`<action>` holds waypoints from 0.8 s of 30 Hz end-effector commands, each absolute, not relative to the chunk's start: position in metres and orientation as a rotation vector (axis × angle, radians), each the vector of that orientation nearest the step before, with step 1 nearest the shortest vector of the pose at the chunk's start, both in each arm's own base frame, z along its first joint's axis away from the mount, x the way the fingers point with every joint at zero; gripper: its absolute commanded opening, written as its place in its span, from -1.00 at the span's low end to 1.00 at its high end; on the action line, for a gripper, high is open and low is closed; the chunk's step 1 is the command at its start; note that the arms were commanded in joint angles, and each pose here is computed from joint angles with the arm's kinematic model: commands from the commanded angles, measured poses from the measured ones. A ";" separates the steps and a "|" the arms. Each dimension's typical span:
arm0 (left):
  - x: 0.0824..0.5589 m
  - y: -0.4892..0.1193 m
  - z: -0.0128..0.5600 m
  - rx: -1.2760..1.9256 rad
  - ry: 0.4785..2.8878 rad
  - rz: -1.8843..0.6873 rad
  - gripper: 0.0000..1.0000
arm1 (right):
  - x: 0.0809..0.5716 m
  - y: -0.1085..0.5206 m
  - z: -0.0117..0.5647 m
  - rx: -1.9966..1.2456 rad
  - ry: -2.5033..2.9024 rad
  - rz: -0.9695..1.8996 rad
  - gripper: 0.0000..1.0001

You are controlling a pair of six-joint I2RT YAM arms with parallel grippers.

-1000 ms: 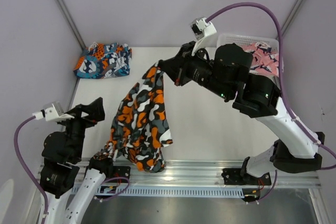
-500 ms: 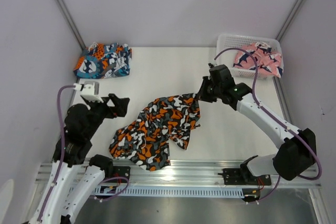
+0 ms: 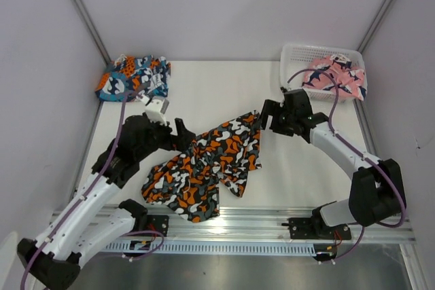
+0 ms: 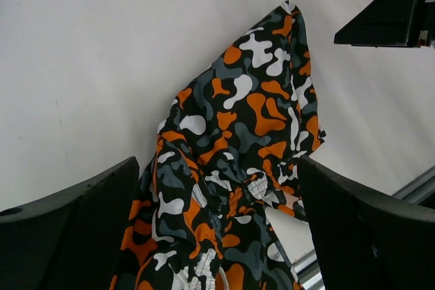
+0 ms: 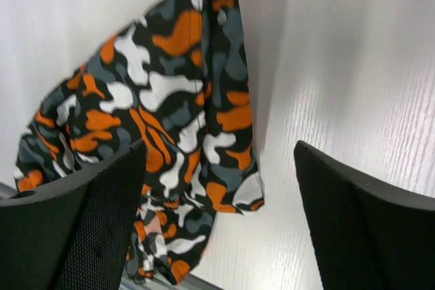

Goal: Fold and stack the shorts
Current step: Move the shorts to the center of the board, then flatten the shorts out

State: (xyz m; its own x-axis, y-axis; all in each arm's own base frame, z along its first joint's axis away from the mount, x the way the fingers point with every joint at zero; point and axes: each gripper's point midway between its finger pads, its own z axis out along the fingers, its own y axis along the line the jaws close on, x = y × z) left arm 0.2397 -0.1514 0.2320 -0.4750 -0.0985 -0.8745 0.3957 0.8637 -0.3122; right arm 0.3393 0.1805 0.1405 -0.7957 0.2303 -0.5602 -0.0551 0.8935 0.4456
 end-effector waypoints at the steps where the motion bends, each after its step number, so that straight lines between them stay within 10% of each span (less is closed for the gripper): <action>1: 0.246 -0.162 0.248 0.210 1.962 -0.572 0.99 | 0.323 0.182 0.145 0.042 2.354 0.699 0.79; 24: 0.238 -0.233 0.205 0.349 2.024 -0.448 0.98 | 0.256 0.195 0.056 0.074 2.410 1.046 0.04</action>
